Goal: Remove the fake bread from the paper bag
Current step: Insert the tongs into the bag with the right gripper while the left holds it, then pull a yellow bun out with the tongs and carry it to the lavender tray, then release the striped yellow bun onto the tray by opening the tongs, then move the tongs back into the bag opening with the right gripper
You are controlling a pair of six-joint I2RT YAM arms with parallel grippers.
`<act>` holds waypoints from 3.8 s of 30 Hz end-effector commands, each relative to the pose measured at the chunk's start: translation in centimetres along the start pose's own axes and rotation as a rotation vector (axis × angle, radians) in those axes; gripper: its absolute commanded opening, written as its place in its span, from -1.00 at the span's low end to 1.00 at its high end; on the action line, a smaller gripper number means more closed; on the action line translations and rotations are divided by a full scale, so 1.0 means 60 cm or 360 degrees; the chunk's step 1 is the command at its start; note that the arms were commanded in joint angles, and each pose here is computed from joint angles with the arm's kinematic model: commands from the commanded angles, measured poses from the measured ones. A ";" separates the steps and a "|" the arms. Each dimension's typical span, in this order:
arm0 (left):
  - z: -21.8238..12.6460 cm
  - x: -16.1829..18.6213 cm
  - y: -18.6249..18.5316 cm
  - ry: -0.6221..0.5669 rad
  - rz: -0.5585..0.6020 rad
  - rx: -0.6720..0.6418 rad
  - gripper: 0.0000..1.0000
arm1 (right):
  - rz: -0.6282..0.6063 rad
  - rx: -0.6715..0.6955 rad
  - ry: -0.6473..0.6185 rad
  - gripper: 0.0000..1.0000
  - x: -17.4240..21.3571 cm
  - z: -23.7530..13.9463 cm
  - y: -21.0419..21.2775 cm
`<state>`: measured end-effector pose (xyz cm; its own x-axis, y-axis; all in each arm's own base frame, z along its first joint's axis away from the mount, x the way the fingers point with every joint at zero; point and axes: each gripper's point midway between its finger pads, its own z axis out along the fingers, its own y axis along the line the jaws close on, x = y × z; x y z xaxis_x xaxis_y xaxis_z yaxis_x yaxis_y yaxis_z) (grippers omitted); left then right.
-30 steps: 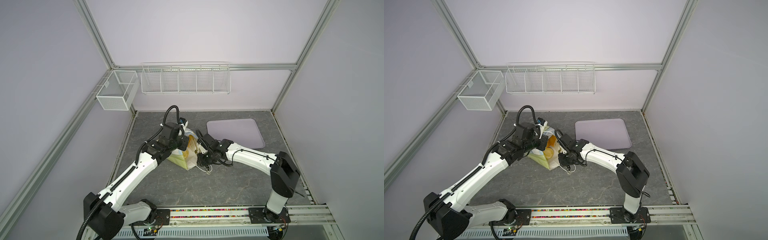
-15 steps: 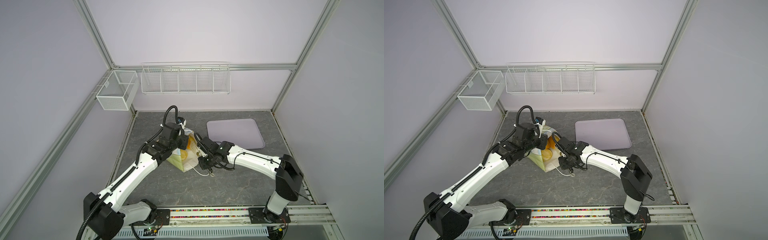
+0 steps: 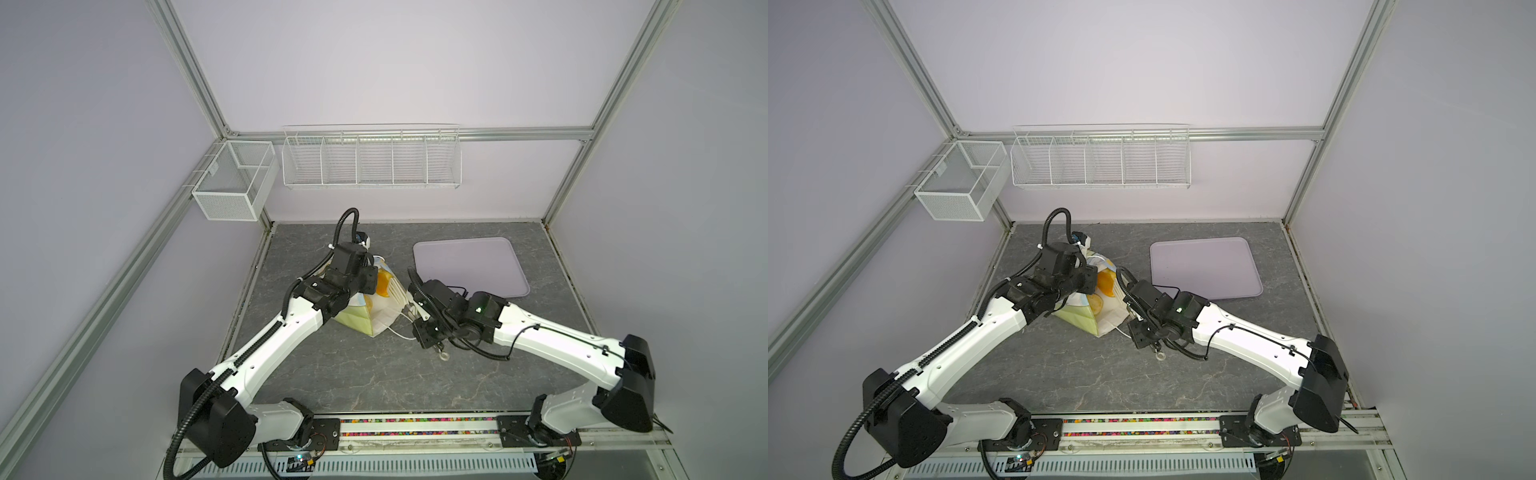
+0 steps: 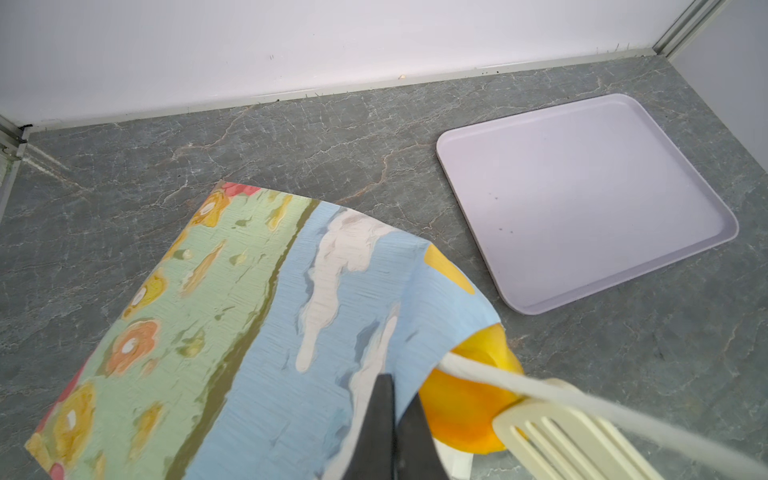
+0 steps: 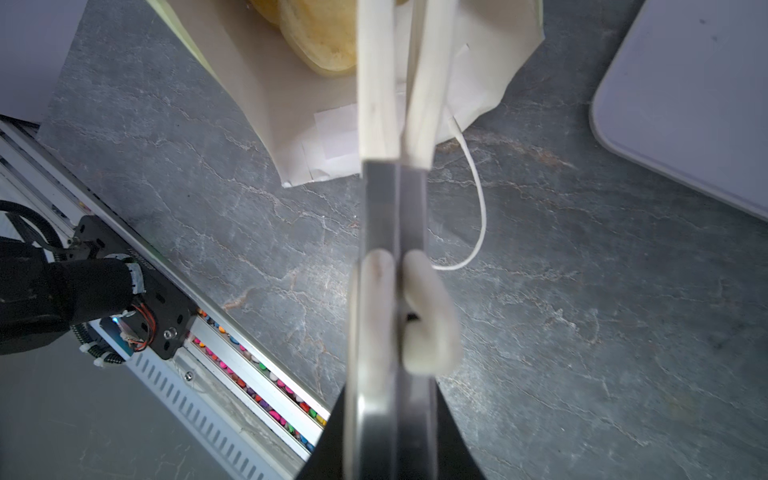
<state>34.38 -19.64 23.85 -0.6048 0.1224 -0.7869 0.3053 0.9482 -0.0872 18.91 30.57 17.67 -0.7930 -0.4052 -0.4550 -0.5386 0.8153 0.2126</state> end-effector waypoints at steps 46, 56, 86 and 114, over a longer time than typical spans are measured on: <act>0.023 -0.031 0.044 0.0117 -0.0128 -0.0070 -1.00 | -0.0438 0.1377 0.0274 -0.72 -0.144 0.105 -0.477; 0.016 -0.016 0.048 0.0139 -0.0117 -0.0079 -1.00 | -0.0628 0.1311 0.0456 -0.44 -0.089 0.138 -0.433; -0.023 -0.005 0.042 0.0088 -0.0020 0.0004 -1.00 | -0.0473 0.1084 0.0144 -0.29 -0.091 0.001 -0.299; -0.093 0.038 -0.068 0.0043 0.0338 0.0546 -1.00 | -0.0381 0.0236 0.0178 -0.24 0.078 0.047 0.055</act>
<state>28.76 -20.70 25.17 -0.5500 0.2971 -0.7806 0.5935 0.7966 -0.1150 13.85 31.45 12.64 -0.7024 -0.6311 -0.3292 -0.6585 0.7517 -0.0362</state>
